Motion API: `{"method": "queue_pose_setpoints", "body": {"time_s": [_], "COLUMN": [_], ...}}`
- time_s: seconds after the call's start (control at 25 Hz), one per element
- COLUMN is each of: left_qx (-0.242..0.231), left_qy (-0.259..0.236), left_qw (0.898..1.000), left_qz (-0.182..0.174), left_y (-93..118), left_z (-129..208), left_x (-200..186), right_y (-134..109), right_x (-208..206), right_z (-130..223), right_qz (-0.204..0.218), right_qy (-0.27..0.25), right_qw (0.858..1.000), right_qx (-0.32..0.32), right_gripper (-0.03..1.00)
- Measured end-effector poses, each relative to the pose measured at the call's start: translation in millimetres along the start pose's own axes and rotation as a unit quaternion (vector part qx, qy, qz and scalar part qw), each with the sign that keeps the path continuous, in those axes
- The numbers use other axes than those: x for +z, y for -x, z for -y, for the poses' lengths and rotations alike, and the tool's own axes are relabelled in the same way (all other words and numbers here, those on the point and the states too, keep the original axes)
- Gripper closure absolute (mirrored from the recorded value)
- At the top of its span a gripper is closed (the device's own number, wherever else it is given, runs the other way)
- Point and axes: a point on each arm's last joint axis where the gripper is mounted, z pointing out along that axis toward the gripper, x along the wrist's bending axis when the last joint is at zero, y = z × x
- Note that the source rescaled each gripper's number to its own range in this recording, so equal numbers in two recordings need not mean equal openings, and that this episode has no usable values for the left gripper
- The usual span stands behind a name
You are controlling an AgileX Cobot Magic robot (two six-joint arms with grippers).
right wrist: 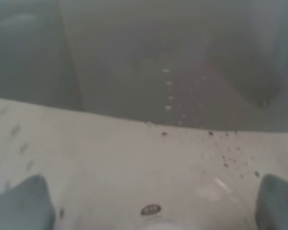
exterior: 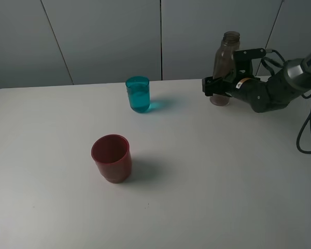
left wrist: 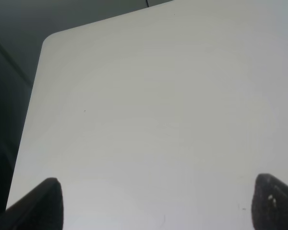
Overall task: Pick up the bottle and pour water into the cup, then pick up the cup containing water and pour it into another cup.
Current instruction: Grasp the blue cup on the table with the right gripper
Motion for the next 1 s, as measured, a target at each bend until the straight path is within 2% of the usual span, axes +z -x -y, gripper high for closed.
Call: {"method": "queue_pose_setpoints", "body": {"time_s": [0.52, 0.6, 0.76, 0.88, 1.0], "left_qx": [0.0, 0.0, 0.0, 0.0, -0.002], "left_qy": [0.0, 0.0, 0.0, 0.0, 0.0], "left_qw": [1.0, 1.0, 1.0, 1.0, 1.0], "left_qz": [0.0, 0.0, 0.0, 0.0, 0.0], "left_y": [0.0, 0.0, 0.0, 0.0, 0.0], "left_z": [0.0, 0.0, 0.0, 0.0, 0.0], "left_x": [0.0, 0.0, 0.0, 0.0, 0.0], "right_y": [-1.7, -4.1, -16.0, -37.1, -56.2], "right_x": [-78.2, -92.6, -115.7, -123.3, -126.8], "right_z": [0.5, -2.5, -4.9, -2.8, 0.7], "right_qz": [0.004, -0.007, -0.068, -0.146, -0.189], "right_qy": [-0.036, -0.032, -0.028, -0.03, -0.033], "right_qw": [0.999, 0.999, 0.994, 0.978, 0.966], "right_qx": [-0.011, -0.026, -0.085, -0.147, -0.171], "right_gripper": [-0.03, -0.03, -0.03, -0.03, -0.03]}}
